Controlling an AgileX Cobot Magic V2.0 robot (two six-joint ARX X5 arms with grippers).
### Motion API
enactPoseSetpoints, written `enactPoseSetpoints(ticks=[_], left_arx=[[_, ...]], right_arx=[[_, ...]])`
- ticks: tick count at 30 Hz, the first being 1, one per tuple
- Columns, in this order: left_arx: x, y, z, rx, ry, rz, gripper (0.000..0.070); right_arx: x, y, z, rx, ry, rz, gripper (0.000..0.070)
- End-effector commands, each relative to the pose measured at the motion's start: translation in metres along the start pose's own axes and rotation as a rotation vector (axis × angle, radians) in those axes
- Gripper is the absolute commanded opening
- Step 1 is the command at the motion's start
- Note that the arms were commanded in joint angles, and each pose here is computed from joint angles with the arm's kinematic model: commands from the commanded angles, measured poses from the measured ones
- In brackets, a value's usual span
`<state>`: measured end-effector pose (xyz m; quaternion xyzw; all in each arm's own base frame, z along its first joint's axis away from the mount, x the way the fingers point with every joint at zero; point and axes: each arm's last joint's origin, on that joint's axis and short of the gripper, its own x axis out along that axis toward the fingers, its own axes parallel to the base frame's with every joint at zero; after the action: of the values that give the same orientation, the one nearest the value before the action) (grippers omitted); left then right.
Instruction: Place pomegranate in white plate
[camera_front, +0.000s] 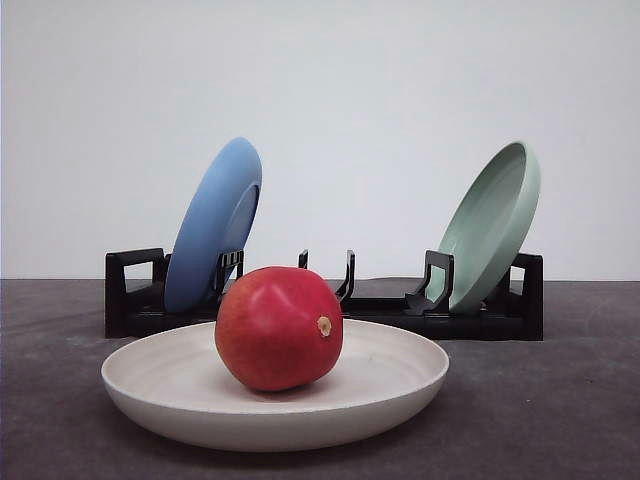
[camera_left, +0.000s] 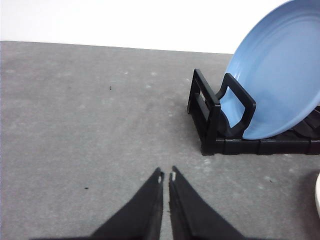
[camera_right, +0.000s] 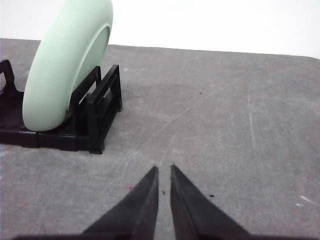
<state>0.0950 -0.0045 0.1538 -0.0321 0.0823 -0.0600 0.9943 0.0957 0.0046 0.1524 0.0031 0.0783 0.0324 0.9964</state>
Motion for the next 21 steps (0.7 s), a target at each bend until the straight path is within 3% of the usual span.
enactPoseSetpoints(ticks=[1, 21], left_arx=[[0.0011, 0.0004, -0.0038, -0.009, 0.012, 0.000, 0.0000], [0.0011, 0.0004, -0.0038, -0.009, 0.012, 0.001, 0.0000]], right_arx=[[0.0005, 0.0001, -0.0007, 0.011, -0.006, 0.001, 0.0039], [0.0005, 0.0001, -0.0007, 0.011, -0.006, 0.001, 0.0039]])
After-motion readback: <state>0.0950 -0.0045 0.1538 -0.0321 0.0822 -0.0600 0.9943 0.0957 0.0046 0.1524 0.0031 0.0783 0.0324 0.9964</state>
